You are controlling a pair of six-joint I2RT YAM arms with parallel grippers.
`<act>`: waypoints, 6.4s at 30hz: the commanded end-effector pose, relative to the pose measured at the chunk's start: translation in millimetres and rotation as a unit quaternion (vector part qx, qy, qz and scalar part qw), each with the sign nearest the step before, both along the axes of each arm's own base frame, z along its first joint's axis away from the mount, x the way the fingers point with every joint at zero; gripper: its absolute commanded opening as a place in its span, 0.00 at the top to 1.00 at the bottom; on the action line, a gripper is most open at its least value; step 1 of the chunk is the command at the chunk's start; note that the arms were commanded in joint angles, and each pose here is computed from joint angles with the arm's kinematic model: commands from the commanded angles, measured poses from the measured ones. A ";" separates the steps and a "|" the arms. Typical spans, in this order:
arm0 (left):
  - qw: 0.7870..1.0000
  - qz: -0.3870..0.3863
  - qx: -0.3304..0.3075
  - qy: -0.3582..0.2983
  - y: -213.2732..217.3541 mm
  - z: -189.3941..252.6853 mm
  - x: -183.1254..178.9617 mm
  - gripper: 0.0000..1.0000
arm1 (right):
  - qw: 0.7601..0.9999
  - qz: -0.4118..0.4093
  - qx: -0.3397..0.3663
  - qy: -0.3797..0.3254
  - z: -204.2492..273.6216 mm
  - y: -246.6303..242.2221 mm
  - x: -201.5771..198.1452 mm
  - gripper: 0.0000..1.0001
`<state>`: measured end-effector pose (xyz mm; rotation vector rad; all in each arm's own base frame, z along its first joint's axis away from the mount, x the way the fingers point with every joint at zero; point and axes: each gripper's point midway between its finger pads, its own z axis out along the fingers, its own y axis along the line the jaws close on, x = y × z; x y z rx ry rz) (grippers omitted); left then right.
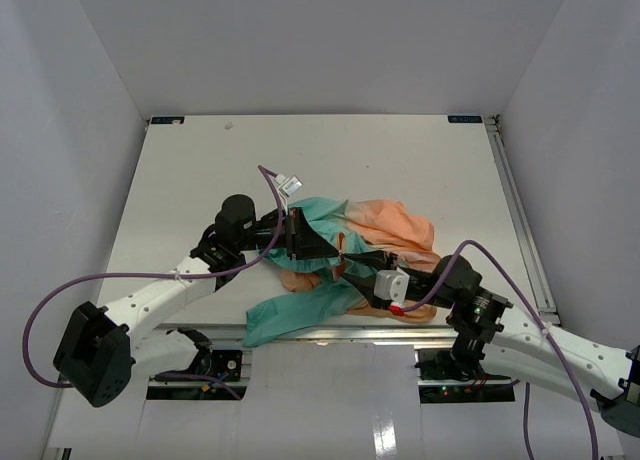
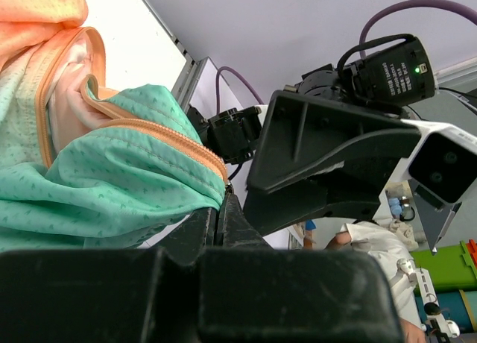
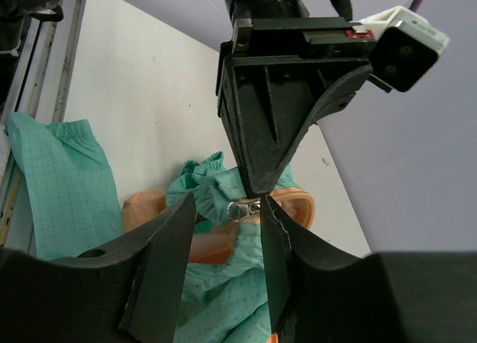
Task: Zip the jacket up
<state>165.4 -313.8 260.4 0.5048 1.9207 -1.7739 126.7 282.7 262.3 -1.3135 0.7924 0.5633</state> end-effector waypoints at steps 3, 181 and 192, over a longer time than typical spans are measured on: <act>1.000 -0.006 -0.012 -0.013 2.0 7.7 -2.9 1.00 | 0.998 -0.037 0.020 -0.039 16.7 -0.1 10.9 0.55; 0.665 0.675 0.284 -0.146 269.1 118.6 85.1 1.00 | 0.743 -0.589 0.243 0.204 99.7 -279.2 448.0 0.92; 0.933 0.296 0.142 -0.145 90.4 32.1 49.6 1.00 | 0.867 -0.417 0.208 0.174 125.1 -196.3 456.9 0.92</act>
